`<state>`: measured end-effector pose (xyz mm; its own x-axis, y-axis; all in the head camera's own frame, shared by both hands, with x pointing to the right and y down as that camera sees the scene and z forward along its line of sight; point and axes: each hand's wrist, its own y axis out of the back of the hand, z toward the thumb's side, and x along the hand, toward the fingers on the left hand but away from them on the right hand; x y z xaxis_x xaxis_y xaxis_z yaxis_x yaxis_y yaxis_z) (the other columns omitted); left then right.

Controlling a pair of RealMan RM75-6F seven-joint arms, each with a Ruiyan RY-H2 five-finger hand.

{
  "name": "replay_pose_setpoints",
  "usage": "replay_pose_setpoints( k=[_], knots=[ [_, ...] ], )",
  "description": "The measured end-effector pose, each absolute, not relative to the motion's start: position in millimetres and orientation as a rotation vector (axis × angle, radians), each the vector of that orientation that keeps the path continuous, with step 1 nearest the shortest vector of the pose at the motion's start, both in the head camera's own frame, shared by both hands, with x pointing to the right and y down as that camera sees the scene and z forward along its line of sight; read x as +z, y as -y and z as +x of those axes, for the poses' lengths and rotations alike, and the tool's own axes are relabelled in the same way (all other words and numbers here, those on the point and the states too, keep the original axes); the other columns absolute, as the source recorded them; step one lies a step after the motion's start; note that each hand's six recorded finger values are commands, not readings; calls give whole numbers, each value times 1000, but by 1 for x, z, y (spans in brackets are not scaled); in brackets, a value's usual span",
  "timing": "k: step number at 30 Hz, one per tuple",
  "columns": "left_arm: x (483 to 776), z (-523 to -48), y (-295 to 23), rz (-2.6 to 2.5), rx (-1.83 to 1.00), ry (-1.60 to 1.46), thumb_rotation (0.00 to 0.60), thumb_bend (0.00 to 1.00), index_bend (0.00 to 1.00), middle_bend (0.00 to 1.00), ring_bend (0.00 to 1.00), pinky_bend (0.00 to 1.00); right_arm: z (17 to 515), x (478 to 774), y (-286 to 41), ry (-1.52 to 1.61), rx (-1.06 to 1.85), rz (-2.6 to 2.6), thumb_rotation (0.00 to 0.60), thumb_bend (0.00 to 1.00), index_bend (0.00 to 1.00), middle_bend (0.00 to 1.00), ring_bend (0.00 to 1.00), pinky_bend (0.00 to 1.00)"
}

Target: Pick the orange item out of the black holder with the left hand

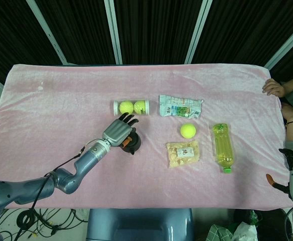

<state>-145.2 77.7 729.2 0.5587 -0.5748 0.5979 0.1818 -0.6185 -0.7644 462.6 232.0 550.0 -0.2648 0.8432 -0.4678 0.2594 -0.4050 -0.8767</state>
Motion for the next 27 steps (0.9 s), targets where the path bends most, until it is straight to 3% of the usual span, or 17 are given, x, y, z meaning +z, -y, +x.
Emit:
replay_pose_setpoints(
  k=[27],
  knots=[
    [726,-145,-74,-1946,-1133,-326,600,449,581,133,0,0,462,551,-232,1351,1715,-1538,600,150,218,167,218,176]
  ],
)
